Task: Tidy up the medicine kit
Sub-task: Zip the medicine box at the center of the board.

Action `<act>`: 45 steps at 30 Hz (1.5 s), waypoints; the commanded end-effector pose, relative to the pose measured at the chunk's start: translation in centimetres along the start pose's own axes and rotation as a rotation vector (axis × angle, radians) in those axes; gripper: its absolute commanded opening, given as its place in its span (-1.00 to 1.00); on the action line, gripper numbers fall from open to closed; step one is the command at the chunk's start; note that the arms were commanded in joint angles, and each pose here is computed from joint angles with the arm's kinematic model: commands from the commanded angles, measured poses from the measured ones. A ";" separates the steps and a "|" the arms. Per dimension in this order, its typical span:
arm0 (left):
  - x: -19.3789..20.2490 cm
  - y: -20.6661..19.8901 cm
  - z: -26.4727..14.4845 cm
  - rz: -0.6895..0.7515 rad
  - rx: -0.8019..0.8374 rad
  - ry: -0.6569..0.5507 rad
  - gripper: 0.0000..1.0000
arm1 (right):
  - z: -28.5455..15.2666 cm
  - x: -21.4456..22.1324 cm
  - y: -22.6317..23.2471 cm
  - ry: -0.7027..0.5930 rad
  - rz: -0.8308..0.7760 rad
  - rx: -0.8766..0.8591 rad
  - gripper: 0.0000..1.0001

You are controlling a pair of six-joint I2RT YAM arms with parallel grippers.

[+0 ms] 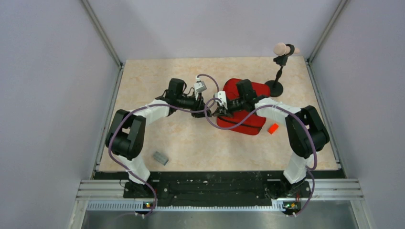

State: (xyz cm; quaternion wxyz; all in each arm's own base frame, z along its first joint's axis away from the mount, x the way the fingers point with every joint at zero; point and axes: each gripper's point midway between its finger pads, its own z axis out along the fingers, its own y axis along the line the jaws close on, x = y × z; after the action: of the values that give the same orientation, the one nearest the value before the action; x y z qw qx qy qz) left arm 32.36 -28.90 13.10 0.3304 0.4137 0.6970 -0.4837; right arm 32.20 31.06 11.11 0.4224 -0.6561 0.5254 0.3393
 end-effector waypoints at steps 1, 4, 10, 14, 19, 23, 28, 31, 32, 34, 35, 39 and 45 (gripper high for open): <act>0.6 0.2 -0.3 0.074 -0.002 0.017 -0.20 | 0.6 -0.1 -1.1 -0.007 -0.045 0.030 -1.00; 1.0 0.6 0.1 0.071 0.009 0.030 -0.14 | 0.6 -0.2 -1.1 -0.011 -0.044 0.026 -1.00; 0.5 1.5 0.7 0.051 0.016 0.019 -0.19 | 0.6 -0.2 -0.9 -0.008 -0.041 0.016 -1.00; 0.4 1.5 -0.8 -0.039 0.024 -0.006 -0.17 | 0.4 -0.2 -0.1 -0.004 -0.061 -0.022 -1.00; 0.3 3.4 -4.3 -0.261 -0.016 -0.061 -0.06 | 0.1 -0.4 1.2 -0.012 -0.138 -0.091 -1.00; -1.0 6.1 -3.6 -0.443 -0.093 -0.086 -0.02 | 0.3 -0.6 2.0 -0.011 -0.236 -0.152 -1.00; -2.9 7.6 0.2 -0.588 -0.121 -0.050 -0.01 | 0.2 -0.7 2.8 0.003 -0.391 -0.232 -1.00; -3.1 7.7 2.3 -0.618 -0.137 -0.026 0.13 | 0.1 -0.4 3.2 0.014 -0.440 -0.272 -1.00; -3.0 7.6 2.9 -0.631 -0.140 0.000 0.19 | 0.1 -0.4 3.2 0.015 -0.449 -0.280 -1.00; -2.1 7.2 4.3 -0.647 -0.119 0.055 0.22 | 0.2 -0.4 3.3 0.015 -0.454 -0.293 -1.00; -1.9 7.0 4.7 -0.657 -0.104 0.075 0.22 | 0.2 -0.3 3.4 0.017 -0.458 -0.299 -1.00; -0.3 7.0 6.5 -0.687 -0.085 0.151 0.21 | 0.4 -0.2 3.7 0.018 -0.472 -0.323 -1.00; 0.6 6.5 7.4 -0.688 -0.015 0.165 -0.61 | 0.4 -0.2 4.2 0.025 -0.475 -0.341 -1.00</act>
State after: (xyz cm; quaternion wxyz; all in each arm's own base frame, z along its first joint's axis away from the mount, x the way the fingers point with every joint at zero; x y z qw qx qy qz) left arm 39.54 -33.93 9.22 0.1209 0.1776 0.8251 -0.5226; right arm 30.45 30.56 10.61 0.3918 -0.8231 0.3102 0.2696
